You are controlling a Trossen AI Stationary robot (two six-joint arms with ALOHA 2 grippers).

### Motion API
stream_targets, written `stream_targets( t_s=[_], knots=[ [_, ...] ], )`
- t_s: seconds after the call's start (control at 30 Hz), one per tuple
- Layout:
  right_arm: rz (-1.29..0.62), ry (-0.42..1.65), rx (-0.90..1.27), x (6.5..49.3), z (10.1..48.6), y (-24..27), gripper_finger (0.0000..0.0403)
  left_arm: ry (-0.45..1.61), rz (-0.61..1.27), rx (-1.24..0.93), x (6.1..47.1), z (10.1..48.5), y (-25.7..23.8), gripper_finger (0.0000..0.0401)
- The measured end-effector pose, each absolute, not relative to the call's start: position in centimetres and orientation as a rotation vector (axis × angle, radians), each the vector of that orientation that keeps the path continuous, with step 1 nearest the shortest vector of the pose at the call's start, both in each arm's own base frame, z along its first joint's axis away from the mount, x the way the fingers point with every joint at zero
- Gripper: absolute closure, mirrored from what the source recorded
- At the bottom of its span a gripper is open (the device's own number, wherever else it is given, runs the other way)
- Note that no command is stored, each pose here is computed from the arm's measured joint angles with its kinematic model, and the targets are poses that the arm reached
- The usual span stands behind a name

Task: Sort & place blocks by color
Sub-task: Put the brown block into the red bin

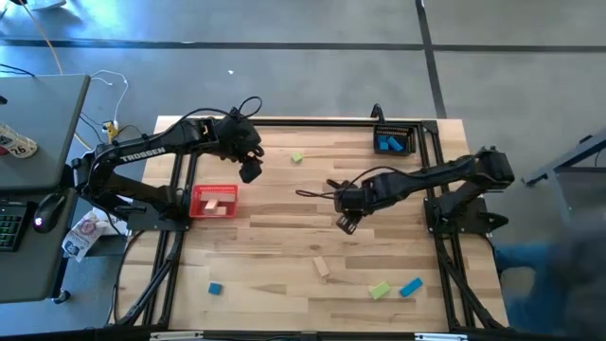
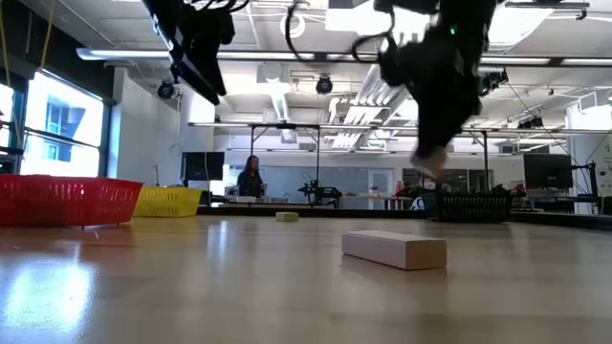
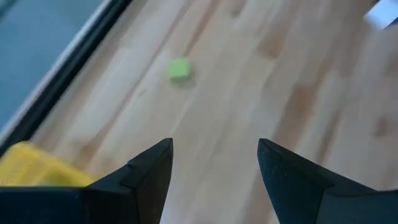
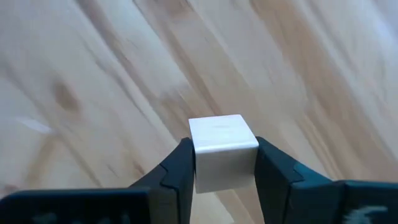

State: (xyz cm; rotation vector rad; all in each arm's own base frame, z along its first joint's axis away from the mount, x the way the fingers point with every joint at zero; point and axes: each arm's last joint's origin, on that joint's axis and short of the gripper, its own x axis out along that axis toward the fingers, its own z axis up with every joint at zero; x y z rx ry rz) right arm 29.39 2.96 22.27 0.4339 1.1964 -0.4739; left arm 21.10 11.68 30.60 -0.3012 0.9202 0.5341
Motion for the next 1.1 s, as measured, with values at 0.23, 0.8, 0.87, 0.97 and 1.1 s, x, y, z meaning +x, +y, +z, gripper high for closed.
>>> stream_targets(
  t_s=[0.23,0.8,0.87,0.97,1.1],
  knots=[
    [-0.378,0.973,0.272,30.6,25.3,4.1,0.0298,0.737,0.379,-0.435,22.3,31.6,11.7,0.0181],
    [-0.345,0.56,-0.315,33.7,33.2,5.4,0.0296,0.427,0.025,-0.755,24.2,34.3,11.4,0.0181],
    [-0.341,0.522,-0.379,33.9,33.9,5.6,0.0296,0.402,-0.014,-0.785,24.3,34.6,11.4,0.0181],
    [-0.311,0.458,-0.455,34.1,35.0,6.2,0.0296,0.37,-0.053,-0.814,24.5,35.0,11.4,0.0181],
    [-0.301,0.383,-0.538,34.3,36.1,6.7,0.0295,0.331,-0.086,-0.822,24.7,35.5,11.2,0.0181]
  ],
)
